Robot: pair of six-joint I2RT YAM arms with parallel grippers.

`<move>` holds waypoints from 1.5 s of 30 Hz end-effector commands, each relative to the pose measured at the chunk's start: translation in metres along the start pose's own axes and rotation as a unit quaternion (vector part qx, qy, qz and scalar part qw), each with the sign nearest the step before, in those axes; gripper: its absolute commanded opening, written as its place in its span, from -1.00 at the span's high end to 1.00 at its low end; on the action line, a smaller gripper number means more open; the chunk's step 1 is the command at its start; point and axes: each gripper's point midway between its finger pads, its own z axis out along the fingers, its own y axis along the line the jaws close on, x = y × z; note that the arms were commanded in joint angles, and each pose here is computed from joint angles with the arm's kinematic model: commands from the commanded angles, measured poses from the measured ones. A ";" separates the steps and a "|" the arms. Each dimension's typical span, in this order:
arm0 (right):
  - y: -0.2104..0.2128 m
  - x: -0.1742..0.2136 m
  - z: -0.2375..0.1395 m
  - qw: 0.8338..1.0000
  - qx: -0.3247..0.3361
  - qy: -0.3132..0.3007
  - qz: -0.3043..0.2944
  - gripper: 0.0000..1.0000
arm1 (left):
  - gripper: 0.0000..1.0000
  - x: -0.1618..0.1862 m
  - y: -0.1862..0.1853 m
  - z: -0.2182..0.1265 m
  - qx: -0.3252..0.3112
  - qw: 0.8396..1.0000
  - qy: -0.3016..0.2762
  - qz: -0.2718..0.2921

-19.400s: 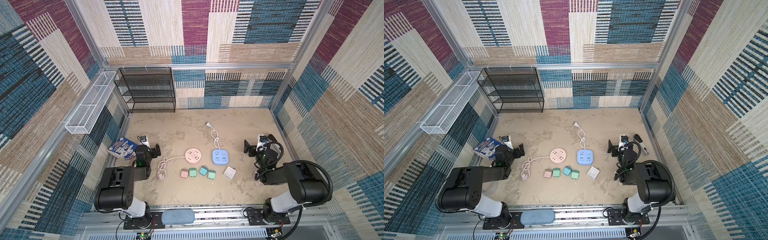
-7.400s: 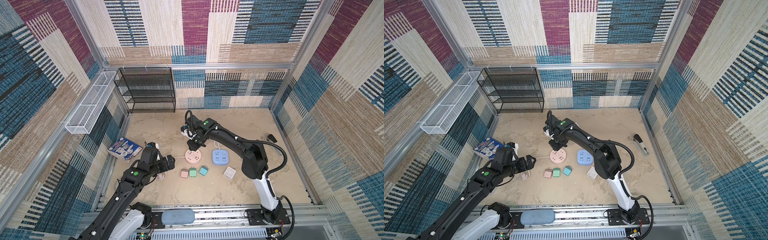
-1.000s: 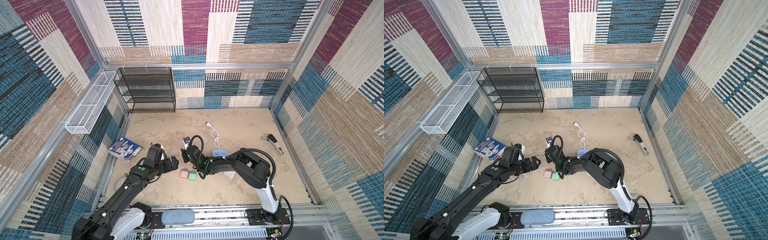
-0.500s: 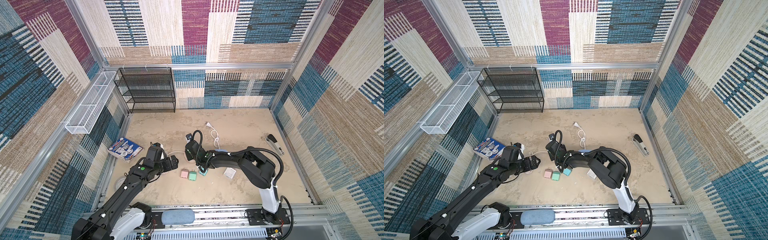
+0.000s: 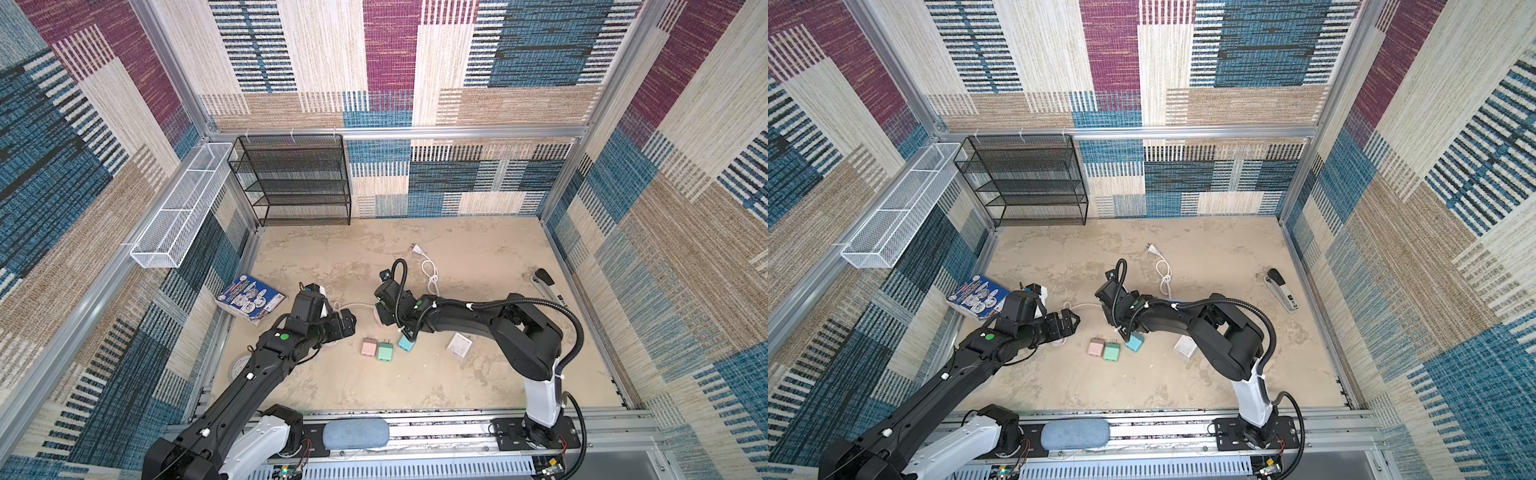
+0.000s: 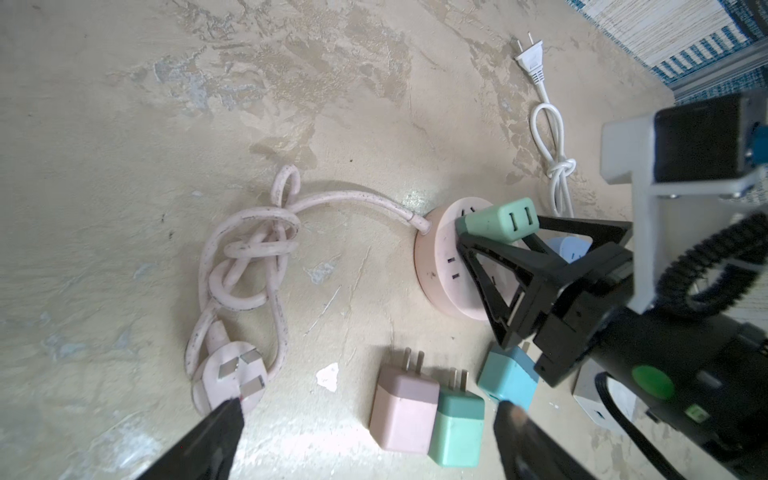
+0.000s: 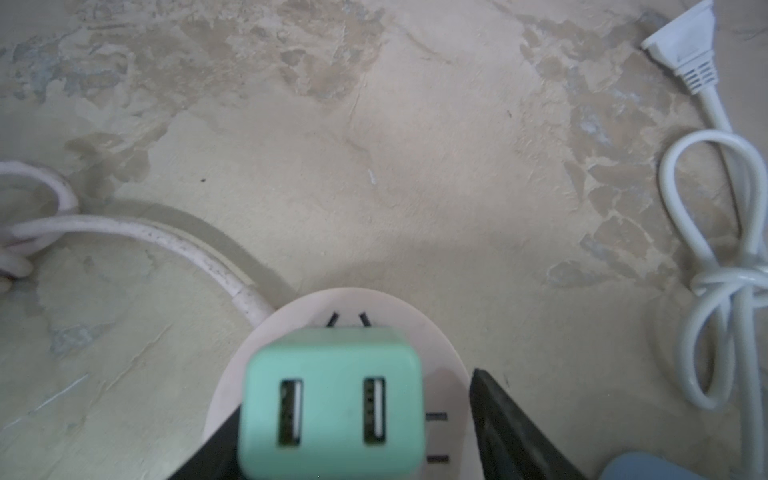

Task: Insert the plug
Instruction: 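Press the green adapter down into the pink power strip with the right gripper, then open the right gripper and lift it off the green adapter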

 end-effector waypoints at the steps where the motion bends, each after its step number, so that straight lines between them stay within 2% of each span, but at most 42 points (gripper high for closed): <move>1: -0.013 0.038 -0.008 0.996 -0.001 0.087 -0.032 -0.44 | -0.99 -0.003 -0.001 -0.001 -0.001 1.000 -0.005 0.002; 8: -0.012 0.003 -0.035 0.997 -0.044 0.054 -0.014 -0.47 | -0.98 -0.006 -0.003 -0.001 0.003 1.000 -0.007 0.005; 14: -0.011 -0.007 -0.053 0.997 -0.057 0.053 -0.013 -0.36 | -0.98 -0.004 -0.005 0.003 0.008 1.000 0.000 0.003; 20: -0.007 0.001 -0.079 0.994 -0.092 0.065 -0.001 -0.17 | -0.98 -0.001 -0.005 0.003 0.014 1.000 0.003 0.001; 23: 0.001 0.012 -0.092 0.991 -0.114 0.070 0.013 -0.15 | -0.99 0.003 -0.008 0.004 0.024 1.000 0.009 -0.006; 30: 0.035 0.035 -0.107 0.988 -0.132 0.073 0.028 -0.14 | -0.99 0.009 -0.011 0.004 0.044 0.999 0.011 -0.018; 45: 0.053 0.053 -0.119 0.985 -0.138 0.076 0.067 -0.14 | -0.99 0.000 -0.029 -0.009 0.083 0.996 0.000 -0.028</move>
